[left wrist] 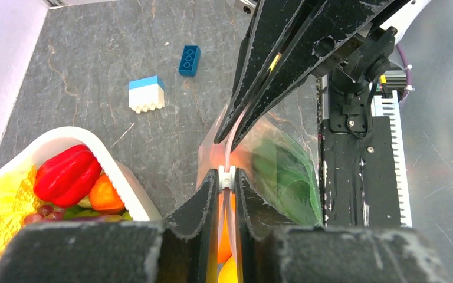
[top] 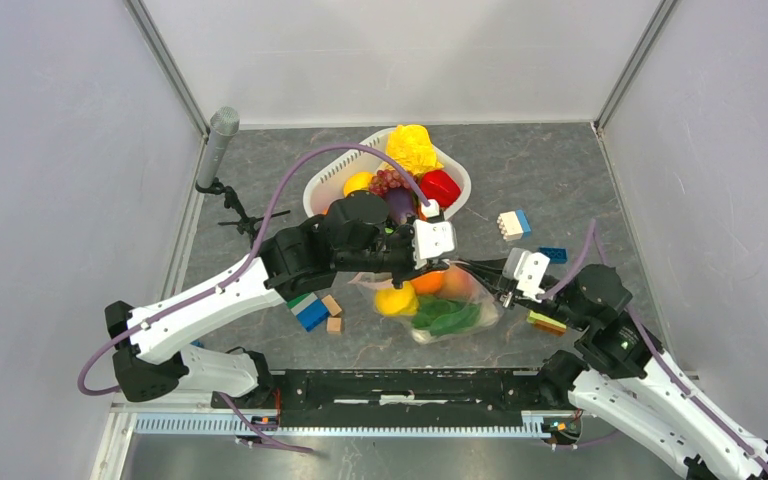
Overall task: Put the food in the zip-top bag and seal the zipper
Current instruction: Zip the zipper food storage bag at the center of the board.
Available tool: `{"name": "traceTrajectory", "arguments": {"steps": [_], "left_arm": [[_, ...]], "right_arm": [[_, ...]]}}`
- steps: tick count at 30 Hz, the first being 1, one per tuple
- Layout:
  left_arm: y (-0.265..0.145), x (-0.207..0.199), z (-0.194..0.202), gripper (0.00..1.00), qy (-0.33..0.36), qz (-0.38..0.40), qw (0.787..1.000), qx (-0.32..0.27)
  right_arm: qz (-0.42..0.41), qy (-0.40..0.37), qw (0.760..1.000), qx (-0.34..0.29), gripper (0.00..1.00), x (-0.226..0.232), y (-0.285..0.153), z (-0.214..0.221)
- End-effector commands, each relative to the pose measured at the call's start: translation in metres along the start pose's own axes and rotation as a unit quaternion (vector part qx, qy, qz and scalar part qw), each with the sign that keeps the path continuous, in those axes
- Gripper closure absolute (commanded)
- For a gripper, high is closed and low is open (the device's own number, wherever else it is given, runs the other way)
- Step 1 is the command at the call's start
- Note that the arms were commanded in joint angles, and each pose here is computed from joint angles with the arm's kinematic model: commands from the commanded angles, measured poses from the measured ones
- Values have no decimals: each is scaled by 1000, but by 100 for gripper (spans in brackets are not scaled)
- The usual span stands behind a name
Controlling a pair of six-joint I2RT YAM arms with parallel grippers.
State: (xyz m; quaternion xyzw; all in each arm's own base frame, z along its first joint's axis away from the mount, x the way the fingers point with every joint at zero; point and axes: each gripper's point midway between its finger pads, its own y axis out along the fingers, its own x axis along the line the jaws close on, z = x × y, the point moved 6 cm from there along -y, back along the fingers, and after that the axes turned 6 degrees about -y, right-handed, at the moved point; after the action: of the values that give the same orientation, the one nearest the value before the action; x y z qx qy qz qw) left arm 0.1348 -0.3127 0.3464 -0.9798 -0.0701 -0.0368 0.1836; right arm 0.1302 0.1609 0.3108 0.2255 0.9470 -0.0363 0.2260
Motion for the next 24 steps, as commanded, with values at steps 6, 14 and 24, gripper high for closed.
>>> {"name": "traceTrajectory", "arguments": {"steps": [6,14,24], "left_arm": [[-19,4,0,98,-5,-49,999,-23],[-28,9,15,98,-9,-88,996,-9],[-38,12,28,98,-16,-120,992,14]], "right_arm": [[173,3,985,6,100,-35,-20,0],[243,20,970,13,100,-43,-33,8],[303,34,952,19,100,-50,-46,15]]}}
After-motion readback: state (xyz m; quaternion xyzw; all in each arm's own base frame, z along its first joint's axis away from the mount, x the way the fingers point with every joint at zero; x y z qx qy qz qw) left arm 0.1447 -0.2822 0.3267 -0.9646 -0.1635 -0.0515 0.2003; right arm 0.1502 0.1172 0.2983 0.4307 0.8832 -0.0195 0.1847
